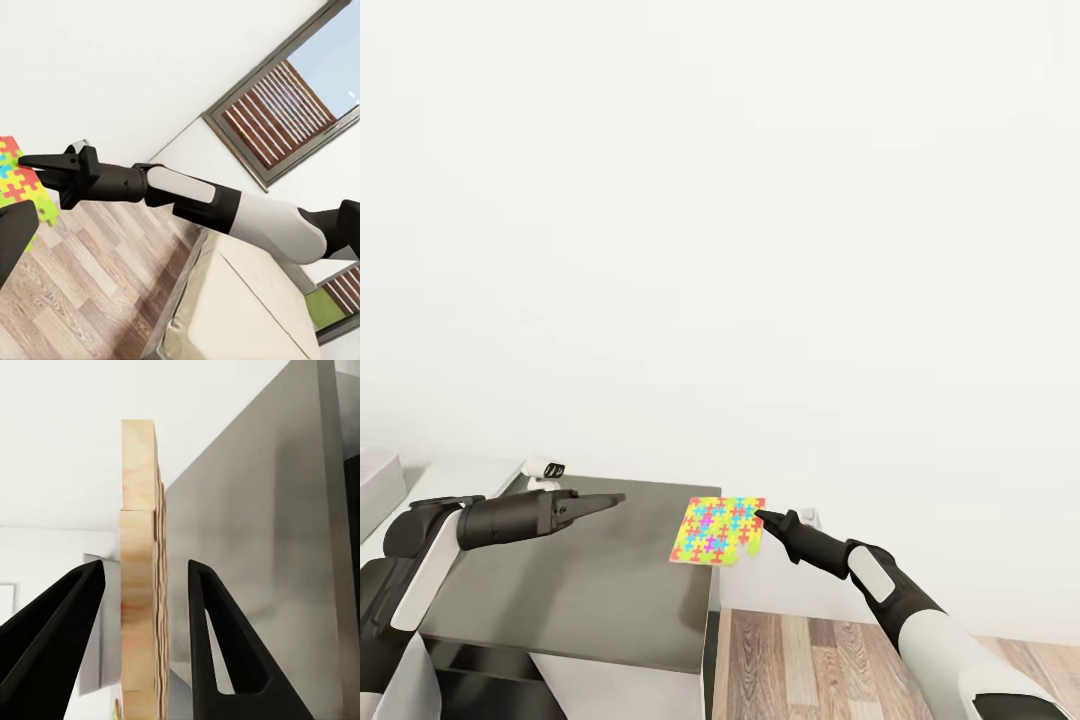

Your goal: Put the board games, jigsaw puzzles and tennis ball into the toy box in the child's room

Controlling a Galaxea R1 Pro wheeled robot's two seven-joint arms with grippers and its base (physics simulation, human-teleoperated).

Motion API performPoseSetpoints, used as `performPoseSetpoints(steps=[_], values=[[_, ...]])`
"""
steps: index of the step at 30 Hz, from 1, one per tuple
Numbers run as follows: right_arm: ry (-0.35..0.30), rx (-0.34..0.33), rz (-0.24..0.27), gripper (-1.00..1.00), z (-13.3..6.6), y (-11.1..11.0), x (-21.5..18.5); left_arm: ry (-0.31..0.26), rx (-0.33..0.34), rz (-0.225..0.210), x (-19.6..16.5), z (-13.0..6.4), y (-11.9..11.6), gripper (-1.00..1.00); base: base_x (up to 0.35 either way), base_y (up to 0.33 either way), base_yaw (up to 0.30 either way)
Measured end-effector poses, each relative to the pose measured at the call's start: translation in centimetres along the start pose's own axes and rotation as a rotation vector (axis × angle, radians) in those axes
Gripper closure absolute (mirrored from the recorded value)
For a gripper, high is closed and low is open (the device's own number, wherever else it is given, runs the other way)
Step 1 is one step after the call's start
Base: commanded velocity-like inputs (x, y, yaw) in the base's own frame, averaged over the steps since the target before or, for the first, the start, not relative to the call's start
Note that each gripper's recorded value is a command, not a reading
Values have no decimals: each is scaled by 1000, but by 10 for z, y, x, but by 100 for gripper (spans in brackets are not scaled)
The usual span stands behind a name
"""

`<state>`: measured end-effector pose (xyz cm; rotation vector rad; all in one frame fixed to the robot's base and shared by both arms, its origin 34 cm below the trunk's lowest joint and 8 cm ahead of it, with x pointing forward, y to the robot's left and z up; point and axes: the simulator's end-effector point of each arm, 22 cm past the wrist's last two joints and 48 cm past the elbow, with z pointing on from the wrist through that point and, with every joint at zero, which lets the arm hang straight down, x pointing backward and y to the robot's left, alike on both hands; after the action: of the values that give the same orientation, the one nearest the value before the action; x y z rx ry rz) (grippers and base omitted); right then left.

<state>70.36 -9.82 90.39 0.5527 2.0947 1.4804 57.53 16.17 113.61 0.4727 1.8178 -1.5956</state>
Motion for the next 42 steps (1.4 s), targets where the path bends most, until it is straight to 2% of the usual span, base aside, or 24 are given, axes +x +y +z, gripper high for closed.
performPoseSetpoints(steps=[42], values=[[-30,-11,-21,100,-19,37,-2,5,-1,-2,-13,-3,-35,-100,0,0,0]])
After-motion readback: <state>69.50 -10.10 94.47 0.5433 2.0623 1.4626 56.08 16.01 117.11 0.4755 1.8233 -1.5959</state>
